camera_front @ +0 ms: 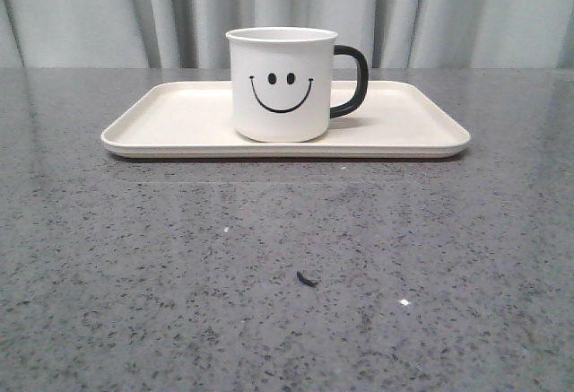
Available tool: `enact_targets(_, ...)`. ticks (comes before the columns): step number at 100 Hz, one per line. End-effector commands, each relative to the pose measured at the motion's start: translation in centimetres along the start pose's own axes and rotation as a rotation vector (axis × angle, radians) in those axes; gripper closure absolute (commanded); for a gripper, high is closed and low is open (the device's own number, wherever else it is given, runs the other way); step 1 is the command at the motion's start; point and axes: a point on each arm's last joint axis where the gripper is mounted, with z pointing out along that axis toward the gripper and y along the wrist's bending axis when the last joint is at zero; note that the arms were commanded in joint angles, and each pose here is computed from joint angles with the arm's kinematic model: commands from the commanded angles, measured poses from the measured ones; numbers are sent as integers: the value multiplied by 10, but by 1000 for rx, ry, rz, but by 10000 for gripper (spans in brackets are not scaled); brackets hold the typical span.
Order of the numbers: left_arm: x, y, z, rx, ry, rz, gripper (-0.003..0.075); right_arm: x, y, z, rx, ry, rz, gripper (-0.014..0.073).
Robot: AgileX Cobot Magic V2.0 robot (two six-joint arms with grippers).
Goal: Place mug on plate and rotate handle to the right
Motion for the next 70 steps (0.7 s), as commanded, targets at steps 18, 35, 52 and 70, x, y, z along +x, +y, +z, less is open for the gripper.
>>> enact_targets(18, -14, -4, -3, 32, -83, -5, 739, -13, -3, -2, 26, -93, 6, 664)
enact_targets(35, -12, -3, -2, 25, -81, 6, 739, -13, -3, -2, 26, -93, 6, 664)
enact_targets(52, -9, -1, 4, -8, -136, 13, 739, -13, -3, -2, 26, -93, 6, 664)
enact_targets(70, 3, 5, 21, -80, -328, 154, 739, -13, -3, -2, 26, -93, 6, 664)
